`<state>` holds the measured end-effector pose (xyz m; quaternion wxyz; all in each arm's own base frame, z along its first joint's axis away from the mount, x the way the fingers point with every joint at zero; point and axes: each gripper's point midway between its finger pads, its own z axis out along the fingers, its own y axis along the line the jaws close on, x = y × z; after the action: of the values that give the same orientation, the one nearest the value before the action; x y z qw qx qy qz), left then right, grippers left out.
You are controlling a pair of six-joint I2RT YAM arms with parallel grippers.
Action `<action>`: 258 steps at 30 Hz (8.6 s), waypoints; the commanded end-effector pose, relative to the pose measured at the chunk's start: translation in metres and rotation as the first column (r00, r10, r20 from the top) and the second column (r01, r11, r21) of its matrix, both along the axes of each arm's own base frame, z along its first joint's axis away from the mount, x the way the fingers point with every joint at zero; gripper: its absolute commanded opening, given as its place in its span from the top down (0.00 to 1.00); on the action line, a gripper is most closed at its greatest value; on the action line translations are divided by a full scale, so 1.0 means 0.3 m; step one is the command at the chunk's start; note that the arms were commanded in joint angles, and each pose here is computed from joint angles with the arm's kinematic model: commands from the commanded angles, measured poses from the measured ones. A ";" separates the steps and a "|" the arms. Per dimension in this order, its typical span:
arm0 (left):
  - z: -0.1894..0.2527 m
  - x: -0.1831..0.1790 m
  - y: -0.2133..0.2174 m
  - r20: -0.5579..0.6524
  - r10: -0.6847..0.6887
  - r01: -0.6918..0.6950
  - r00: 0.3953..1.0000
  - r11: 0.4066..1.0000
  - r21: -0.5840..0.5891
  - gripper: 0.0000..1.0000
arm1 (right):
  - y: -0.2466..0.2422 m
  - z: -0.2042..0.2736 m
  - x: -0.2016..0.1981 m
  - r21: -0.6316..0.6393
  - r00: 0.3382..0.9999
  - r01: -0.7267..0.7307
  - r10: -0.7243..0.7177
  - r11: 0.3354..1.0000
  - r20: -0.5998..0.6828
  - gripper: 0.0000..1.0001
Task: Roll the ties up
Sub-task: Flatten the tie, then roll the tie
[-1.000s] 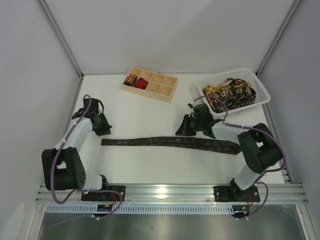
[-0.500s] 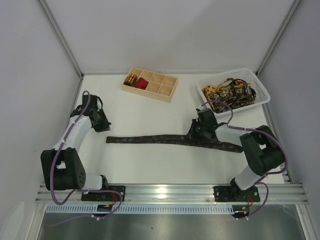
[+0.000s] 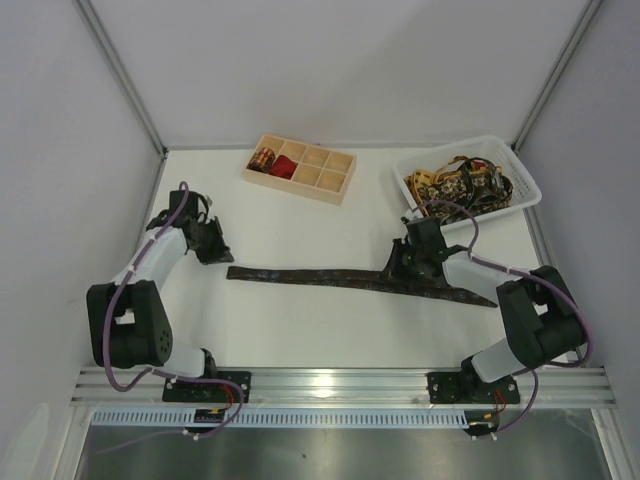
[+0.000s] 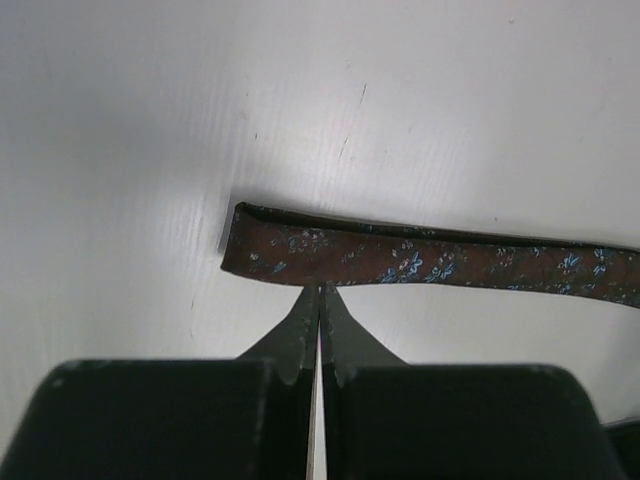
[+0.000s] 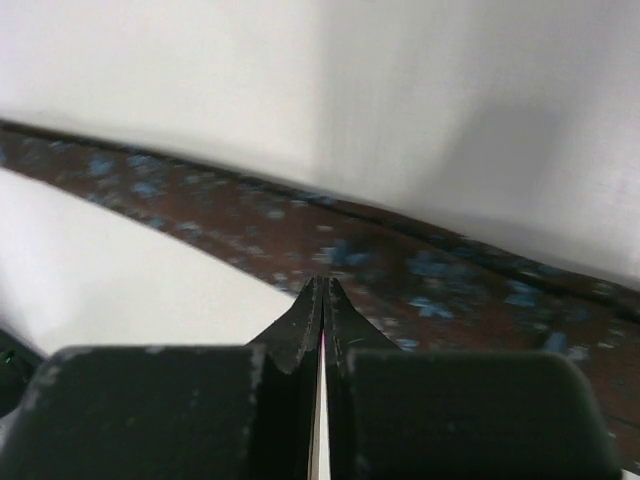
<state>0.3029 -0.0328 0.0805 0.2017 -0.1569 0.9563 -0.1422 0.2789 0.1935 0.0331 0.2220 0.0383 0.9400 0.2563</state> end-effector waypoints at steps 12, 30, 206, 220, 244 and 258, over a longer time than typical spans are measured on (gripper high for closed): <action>-0.105 0.005 -0.053 -0.029 0.022 -0.025 0.999 0.993 -0.113 1.00 | 0.631 0.275 0.076 0.235 0.902 -0.427 0.393 0.873 0.179 1.00; -0.209 0.010 0.034 -0.117 0.047 -0.053 0.992 0.997 -0.055 1.00 | 1.119 0.220 -0.002 0.352 0.779 -0.627 0.556 0.695 0.291 1.00; -0.052 -0.077 -0.323 0.034 -0.161 0.164 0.986 0.953 -0.256 0.93 | 0.906 -0.058 0.030 0.283 0.876 -0.443 0.478 0.851 -0.068 1.00; -0.137 -0.098 -0.357 -0.016 -0.184 0.175 0.983 0.953 -0.245 0.91 | 0.901 -0.008 0.037 0.300 0.878 -0.443 0.477 0.845 -0.047 1.00; -0.199 -0.148 -0.344 -0.031 -0.198 0.185 0.980 0.955 -0.233 0.63 | 0.944 0.183 0.050 0.472 0.820 -0.508 0.572 0.720 0.011 1.00; -0.201 -0.155 -0.351 -0.006 -0.211 0.203 0.977 0.948 -0.244 0.57 | 0.965 0.125 0.005 0.515 0.788 -0.507 0.614 0.691 -0.047 1.00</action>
<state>0.2640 -0.1386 0.0262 0.1524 -0.0898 0.9430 -0.2818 0.2853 0.4694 0.0681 0.0185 -0.1571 0.8420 0.5158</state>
